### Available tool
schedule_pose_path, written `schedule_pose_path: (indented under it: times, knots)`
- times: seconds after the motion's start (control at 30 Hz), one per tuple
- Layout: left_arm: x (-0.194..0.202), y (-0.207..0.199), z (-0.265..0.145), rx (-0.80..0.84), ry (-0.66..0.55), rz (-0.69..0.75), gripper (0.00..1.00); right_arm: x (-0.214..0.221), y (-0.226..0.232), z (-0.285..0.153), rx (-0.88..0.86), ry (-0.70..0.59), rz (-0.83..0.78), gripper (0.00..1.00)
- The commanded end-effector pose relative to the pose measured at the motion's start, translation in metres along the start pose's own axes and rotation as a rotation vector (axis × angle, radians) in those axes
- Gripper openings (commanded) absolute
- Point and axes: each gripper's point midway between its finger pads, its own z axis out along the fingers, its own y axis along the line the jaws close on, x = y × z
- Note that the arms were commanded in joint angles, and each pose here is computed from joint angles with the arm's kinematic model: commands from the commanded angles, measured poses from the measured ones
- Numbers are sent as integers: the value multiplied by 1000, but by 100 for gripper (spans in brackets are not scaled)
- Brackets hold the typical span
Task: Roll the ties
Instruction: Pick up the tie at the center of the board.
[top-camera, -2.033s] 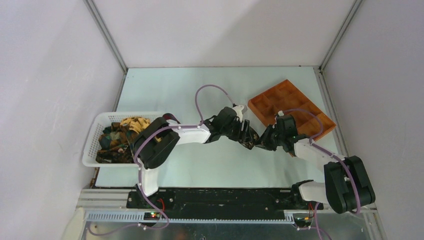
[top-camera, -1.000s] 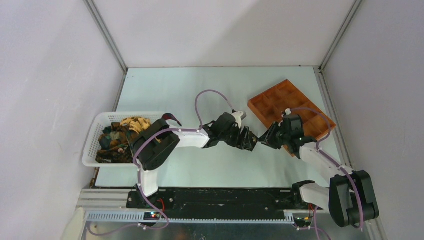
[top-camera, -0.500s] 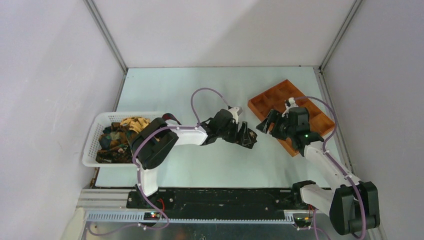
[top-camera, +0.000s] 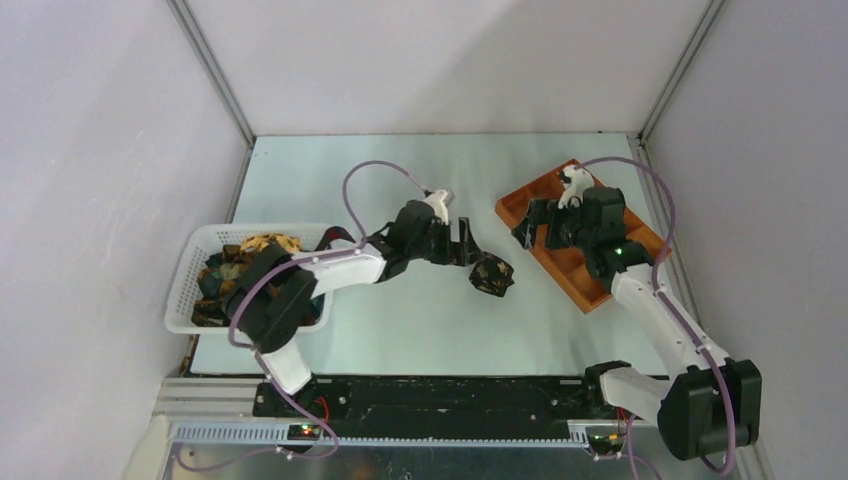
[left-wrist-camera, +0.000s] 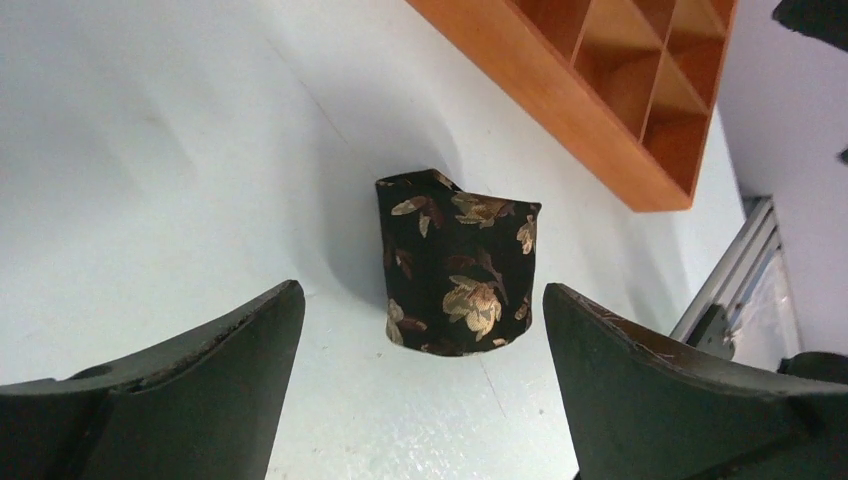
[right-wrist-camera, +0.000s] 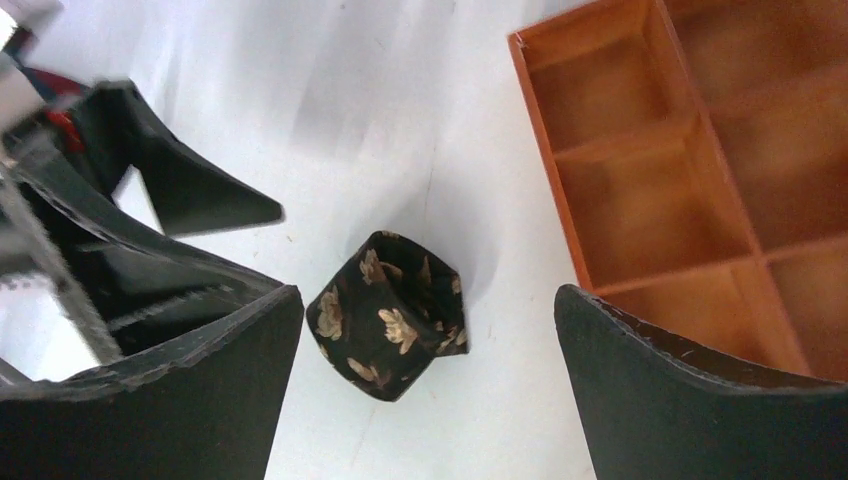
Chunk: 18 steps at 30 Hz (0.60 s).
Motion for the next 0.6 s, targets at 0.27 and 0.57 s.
schedule_pose_path:
  times: [0.27, 0.57]
  knots:
    - [-48, 22, -80, -106, -258, -107, 96, 22, 45, 36, -278, 318, -624, 99]
    - [-47, 29, -94, -126, -287, -103, 97, 73, 70, 46, -395, 465, -737, 99]
